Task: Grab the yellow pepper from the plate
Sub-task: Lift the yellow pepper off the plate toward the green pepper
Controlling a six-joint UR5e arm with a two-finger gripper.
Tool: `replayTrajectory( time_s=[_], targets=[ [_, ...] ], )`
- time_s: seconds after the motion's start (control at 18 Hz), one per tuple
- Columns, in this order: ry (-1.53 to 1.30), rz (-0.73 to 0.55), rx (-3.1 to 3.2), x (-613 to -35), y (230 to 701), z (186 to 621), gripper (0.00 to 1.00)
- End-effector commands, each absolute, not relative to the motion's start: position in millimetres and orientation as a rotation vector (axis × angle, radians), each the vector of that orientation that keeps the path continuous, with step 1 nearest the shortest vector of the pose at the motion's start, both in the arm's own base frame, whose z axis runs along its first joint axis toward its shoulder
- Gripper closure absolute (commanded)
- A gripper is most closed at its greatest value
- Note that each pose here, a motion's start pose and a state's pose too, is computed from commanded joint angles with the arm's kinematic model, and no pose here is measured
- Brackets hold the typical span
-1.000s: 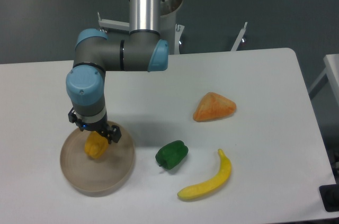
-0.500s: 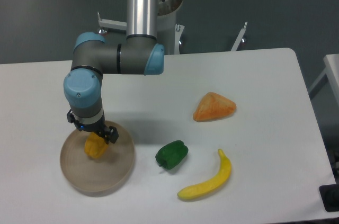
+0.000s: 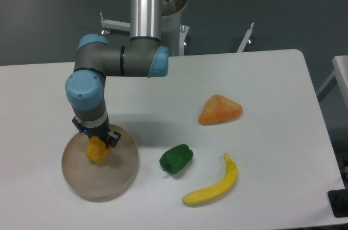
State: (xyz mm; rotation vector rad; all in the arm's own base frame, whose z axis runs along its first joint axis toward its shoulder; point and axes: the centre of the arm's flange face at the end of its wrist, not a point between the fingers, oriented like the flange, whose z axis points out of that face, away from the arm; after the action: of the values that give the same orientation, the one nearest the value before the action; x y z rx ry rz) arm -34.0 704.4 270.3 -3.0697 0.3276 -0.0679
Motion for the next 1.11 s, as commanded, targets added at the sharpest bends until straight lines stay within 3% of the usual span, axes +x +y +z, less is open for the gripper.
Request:
replayTrajectory(
  time_s=[0.28,0.67,1.11],
  targets=[
    [0.375,-0.041,-3.037,-46.2,707.5,291.5,0.53],
    [0.482,0.155,-2.966,-151.4,698.6,354.5,0.53],
    [0.777,0.274,-2.939,-245.0,679.0,379.1,0.52]
  ],
)
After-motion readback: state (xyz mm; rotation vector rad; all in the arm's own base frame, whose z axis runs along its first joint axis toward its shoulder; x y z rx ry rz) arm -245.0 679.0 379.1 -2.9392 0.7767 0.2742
